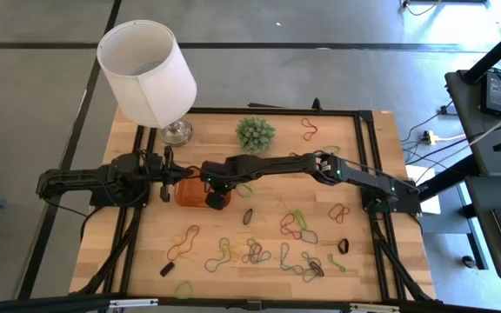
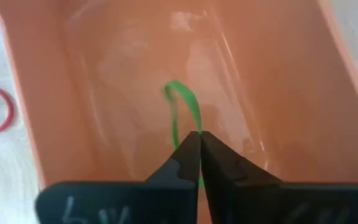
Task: Pick and place rubber bands into bin
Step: Put the green rubber band into the orange bin
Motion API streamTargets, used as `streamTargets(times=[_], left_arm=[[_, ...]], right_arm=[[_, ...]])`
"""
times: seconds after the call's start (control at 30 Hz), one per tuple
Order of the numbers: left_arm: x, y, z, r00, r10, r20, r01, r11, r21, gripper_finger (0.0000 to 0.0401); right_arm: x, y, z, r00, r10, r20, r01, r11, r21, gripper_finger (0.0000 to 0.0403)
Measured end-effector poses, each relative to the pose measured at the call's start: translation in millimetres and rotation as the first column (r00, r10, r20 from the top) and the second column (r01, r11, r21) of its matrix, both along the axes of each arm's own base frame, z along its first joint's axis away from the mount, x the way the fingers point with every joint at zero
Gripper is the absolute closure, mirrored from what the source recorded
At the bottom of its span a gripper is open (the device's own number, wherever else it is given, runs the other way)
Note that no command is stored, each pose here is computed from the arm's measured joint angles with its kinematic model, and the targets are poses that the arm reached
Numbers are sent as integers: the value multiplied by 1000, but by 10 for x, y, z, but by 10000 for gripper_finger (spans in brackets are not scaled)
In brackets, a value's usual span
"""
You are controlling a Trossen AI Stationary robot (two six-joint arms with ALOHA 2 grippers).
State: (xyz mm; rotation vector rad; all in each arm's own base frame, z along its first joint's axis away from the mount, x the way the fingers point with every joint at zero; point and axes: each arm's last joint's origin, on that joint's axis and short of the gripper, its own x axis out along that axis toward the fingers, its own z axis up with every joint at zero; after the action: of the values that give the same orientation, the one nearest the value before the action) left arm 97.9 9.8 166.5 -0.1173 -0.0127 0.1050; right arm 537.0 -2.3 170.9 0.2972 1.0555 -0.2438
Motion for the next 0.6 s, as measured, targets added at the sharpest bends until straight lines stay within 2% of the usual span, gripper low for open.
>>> streamTargets(times=[0.33,0.6], left_arm=[[0,0,0,1000,0,0,0,1000,0,397],[0,0,0,1000,0,0,0,1000,0,397]], right_arm=[[0,2,0,1000,-19,1,19,1000,17,336],[-1,2,-1,1000,-23,0,23,1000,20,315]])
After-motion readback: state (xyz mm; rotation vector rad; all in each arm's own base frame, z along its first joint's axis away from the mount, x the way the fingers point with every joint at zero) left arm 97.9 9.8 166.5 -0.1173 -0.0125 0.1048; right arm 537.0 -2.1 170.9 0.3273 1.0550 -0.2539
